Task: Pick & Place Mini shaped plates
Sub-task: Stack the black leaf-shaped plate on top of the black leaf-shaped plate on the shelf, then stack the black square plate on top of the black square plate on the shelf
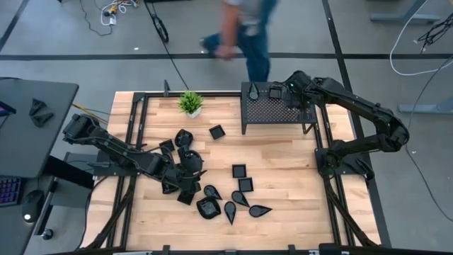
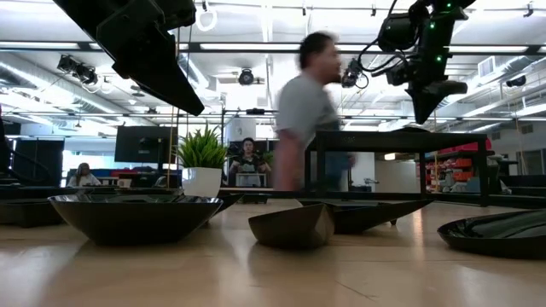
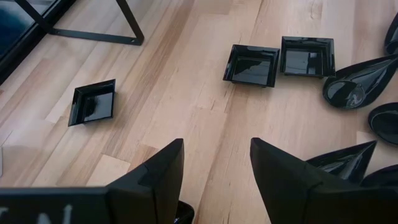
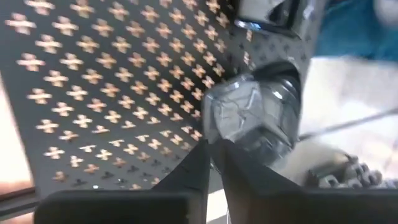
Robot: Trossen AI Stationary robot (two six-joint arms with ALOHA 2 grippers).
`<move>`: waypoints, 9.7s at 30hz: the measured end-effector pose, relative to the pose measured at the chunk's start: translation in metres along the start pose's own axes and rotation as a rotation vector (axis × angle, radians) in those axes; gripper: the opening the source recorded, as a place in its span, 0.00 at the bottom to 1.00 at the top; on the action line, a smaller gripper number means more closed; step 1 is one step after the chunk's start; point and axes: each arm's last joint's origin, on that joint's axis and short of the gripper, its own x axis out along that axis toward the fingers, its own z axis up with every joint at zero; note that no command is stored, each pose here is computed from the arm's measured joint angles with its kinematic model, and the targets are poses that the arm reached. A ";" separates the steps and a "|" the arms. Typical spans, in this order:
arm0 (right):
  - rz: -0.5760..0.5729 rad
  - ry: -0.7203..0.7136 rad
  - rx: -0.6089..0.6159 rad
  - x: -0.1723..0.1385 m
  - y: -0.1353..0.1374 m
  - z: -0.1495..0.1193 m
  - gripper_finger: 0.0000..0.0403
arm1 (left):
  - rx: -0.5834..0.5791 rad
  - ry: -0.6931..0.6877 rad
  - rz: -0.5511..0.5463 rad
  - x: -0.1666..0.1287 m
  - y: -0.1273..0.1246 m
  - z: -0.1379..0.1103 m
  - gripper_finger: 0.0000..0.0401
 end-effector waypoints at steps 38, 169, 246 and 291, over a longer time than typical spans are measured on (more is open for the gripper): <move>0.175 -0.229 0.357 0.008 -0.014 -0.001 0.01 | -0.001 -0.001 0.000 0.000 0.000 0.000 0.48; -0.024 -0.305 0.051 0.010 -0.003 0.052 0.03 | -0.033 -0.031 -0.008 0.002 0.001 0.005 0.48; 0.010 -0.432 0.271 0.018 -0.018 0.056 0.02 | -0.041 -0.031 -0.008 0.002 0.000 0.005 0.48; 0.140 -0.326 0.343 0.024 -0.009 0.048 0.01 | -0.040 -0.031 -0.008 0.002 0.000 0.005 0.48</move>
